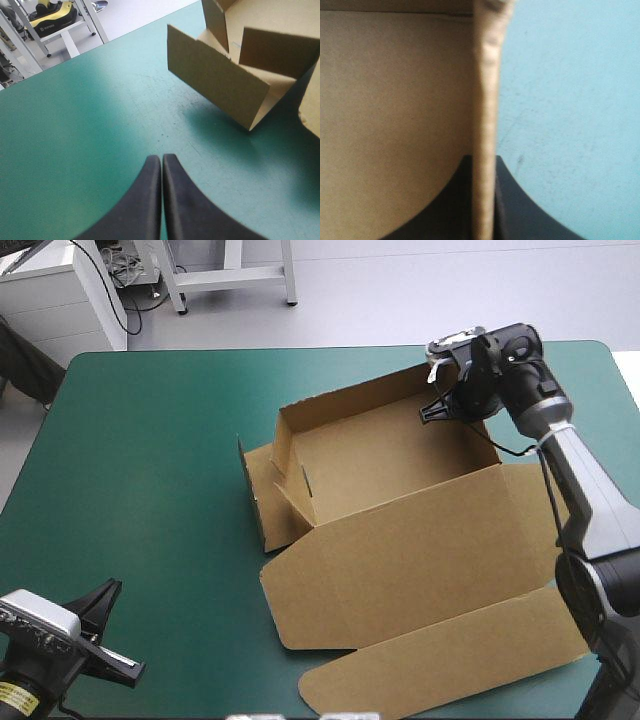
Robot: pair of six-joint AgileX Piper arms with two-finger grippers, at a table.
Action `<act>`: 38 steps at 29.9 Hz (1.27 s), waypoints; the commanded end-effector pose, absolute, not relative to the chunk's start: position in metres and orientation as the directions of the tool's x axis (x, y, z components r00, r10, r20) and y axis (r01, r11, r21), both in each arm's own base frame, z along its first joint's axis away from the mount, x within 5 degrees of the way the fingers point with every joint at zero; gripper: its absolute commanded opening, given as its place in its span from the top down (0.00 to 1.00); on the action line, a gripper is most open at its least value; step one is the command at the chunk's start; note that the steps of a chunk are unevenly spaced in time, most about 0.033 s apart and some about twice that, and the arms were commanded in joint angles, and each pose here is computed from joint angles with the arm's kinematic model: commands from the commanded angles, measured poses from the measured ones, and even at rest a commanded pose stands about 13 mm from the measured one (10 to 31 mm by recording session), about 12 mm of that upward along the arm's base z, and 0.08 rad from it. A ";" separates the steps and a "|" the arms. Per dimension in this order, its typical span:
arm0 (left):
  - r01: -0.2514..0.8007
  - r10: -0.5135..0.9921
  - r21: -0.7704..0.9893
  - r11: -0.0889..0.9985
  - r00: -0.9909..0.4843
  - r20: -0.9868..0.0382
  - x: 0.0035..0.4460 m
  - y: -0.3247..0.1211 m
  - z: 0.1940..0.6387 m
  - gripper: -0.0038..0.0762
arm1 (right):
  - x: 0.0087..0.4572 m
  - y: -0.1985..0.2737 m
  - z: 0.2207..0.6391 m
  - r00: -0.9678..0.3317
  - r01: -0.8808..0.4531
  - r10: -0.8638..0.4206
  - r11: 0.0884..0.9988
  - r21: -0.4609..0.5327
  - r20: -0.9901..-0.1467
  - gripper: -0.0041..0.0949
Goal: Fold the box
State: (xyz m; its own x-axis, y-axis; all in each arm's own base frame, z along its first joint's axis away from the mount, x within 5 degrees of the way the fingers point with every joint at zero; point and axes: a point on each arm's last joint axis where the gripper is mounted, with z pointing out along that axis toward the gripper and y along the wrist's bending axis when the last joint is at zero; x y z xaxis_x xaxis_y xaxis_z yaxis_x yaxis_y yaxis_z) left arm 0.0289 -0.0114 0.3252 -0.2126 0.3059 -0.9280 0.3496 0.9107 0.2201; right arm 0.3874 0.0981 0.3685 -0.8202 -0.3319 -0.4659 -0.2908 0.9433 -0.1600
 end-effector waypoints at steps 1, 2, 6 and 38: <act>0.325 0.261 0.210 0.922 -0.122 -0.958 0.035 -0.013 0.337 0.96 | 0.346 0.077 0.440 -0.730 -0.232 -0.287 0.958 -0.171 -0.621 0.98; 0.324 0.260 0.210 0.922 -0.119 -0.958 0.036 -0.013 0.335 0.96 | 0.338 0.073 0.450 -0.714 -0.219 -0.275 0.961 -0.167 -0.643 0.98; 0.321 0.253 0.206 0.924 -0.112 -0.961 0.041 -0.014 0.328 0.96 | 0.307 0.060 0.481 -0.658 -0.179 -0.234 0.972 -0.153 -0.716 0.98; 0.457 0.022 -0.031 0.889 -0.110 -0.994 0.047 -0.033 0.337 0.39 | 0.279 0.054 0.490 -0.642 -0.192 -0.226 0.972 -0.132 -0.733 0.98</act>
